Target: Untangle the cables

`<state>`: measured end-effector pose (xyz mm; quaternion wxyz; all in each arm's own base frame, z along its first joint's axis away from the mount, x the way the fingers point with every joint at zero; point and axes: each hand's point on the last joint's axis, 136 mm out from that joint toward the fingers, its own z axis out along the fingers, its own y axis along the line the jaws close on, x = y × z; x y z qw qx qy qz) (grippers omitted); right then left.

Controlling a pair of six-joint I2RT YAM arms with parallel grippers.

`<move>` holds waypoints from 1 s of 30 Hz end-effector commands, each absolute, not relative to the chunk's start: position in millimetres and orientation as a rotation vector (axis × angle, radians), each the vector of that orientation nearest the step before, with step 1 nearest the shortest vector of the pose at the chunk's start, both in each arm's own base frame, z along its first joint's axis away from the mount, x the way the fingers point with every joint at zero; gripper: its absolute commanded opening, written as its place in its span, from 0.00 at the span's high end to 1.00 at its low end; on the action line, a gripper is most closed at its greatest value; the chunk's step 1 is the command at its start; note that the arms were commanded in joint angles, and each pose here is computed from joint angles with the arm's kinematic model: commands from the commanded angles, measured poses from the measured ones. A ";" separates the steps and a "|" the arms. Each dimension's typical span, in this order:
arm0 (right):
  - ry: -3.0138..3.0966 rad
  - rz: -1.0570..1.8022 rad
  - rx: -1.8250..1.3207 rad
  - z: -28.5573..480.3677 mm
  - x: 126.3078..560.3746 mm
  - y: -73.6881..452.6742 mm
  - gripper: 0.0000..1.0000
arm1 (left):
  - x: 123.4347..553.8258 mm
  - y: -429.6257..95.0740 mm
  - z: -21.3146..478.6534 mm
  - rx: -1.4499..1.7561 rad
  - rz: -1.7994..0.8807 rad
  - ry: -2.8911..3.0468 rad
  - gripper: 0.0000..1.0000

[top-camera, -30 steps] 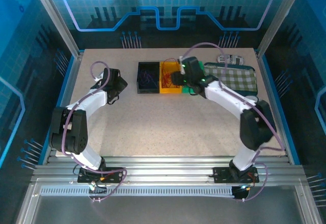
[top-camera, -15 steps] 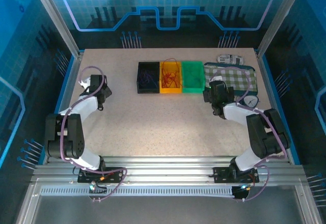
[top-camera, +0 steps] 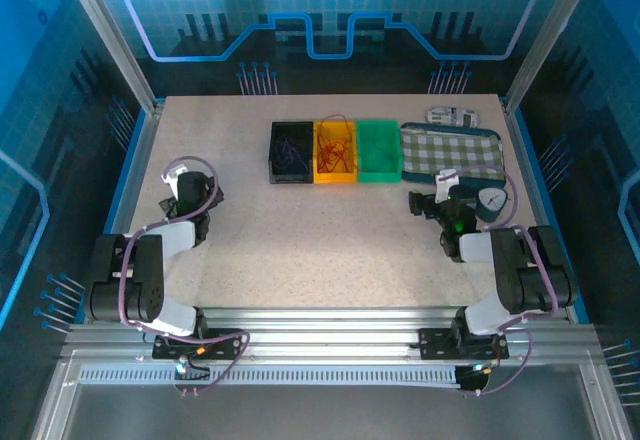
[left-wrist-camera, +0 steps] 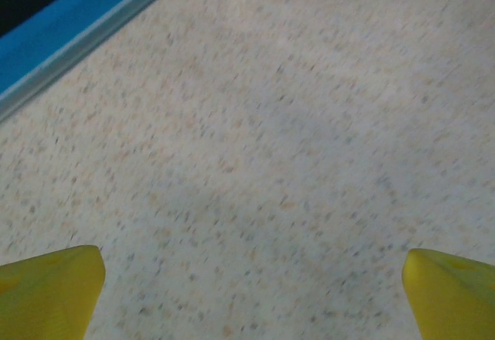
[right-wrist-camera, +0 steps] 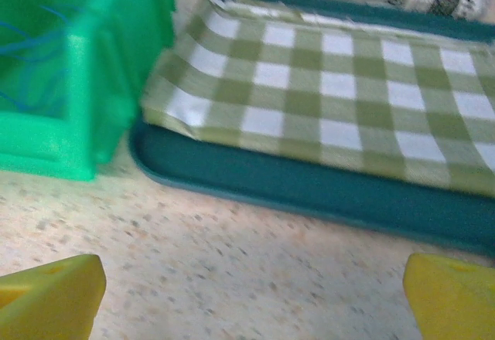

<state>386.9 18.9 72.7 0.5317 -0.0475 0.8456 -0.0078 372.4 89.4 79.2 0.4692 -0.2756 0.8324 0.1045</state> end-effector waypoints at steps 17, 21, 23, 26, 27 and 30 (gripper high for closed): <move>1.907 -0.019 -0.149 97.8 398.2 30.6 0.00 | 395.2 17.0 98.1 -0.199 0.058 1.867 0.01; 1.919 0.015 -0.152 97.1 399.7 30.6 0.00 | 395.3 17.0 97.1 -0.202 0.057 1.879 0.01; 1.923 0.032 -0.151 96.3 399.9 29.8 0.00 | 395.1 17.0 96.8 -0.200 0.058 1.878 0.01; 1.925 0.042 -0.151 95.9 399.6 29.4 0.00 | 395.1 17.0 96.5 -0.200 0.058 1.879 0.00; 1.923 0.041 -0.150 96.5 399.9 29.1 0.00 | 395.2 17.0 96.6 -0.200 0.058 1.878 0.01; 1.914 0.028 -0.179 97.0 398.5 34.3 0.00 | 395.3 16.3 96.7 -0.197 0.054 1.879 0.00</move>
